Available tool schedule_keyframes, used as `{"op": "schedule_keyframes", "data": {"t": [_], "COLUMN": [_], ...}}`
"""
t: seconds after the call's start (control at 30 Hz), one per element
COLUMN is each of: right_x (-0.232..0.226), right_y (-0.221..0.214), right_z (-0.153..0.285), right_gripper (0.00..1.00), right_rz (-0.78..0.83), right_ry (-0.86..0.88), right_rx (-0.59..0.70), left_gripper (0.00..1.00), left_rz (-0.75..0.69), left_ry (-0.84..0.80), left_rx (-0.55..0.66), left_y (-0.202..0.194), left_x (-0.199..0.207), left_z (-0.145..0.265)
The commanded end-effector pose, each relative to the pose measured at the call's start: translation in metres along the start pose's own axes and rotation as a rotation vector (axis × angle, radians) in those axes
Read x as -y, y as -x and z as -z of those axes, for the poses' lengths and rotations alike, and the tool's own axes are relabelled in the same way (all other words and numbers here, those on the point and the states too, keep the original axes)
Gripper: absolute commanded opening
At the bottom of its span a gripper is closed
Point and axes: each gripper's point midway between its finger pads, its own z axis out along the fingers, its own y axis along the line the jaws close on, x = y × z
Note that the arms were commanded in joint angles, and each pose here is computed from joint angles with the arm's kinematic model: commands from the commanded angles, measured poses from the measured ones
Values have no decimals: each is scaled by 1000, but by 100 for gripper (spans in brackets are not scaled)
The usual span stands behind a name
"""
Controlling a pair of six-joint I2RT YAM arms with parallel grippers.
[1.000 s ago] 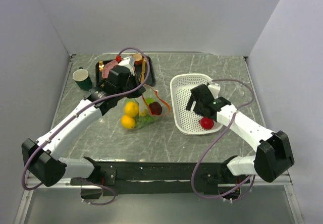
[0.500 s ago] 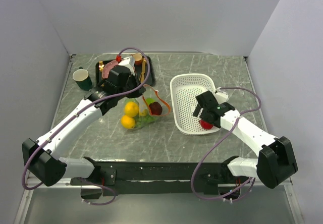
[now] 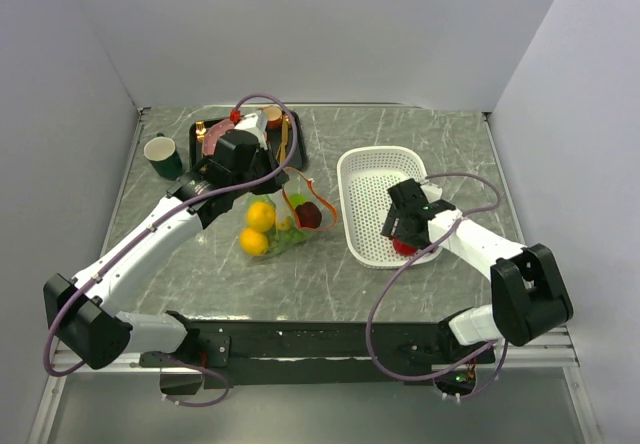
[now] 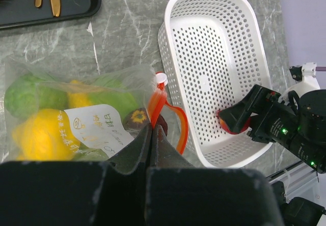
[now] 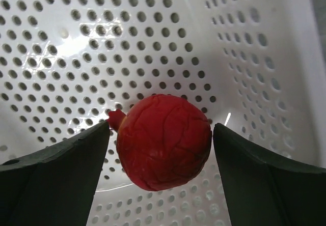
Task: Place the food in the zip-top bag and seal the zipper
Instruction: Pick up the fake fruit from the bin.
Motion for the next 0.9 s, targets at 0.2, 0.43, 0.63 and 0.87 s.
{"op": "schedule_keyframes", "data": {"t": [0.2,0.43,0.63,0.87], "right_x": [-45,-82,-92,-89], "right_y": [37,77,86,72], "right_z": [8,21,11,-7], "right_gripper": [74,67,70,79], "right_rz": [-11,62,108,153], "right_ry": [166,256,227,218], "right_rx": [76,112,92,47], "left_gripper": [1,1,1,1], "left_rz": [2,13,8,-2], "left_ry": [-42,-82,-32,-23], "left_rx": [40,19,39,38], "left_y": [17,12,13,11], "left_x": [14,20,9,6], "left_z": [-4,-4,1,2]}}
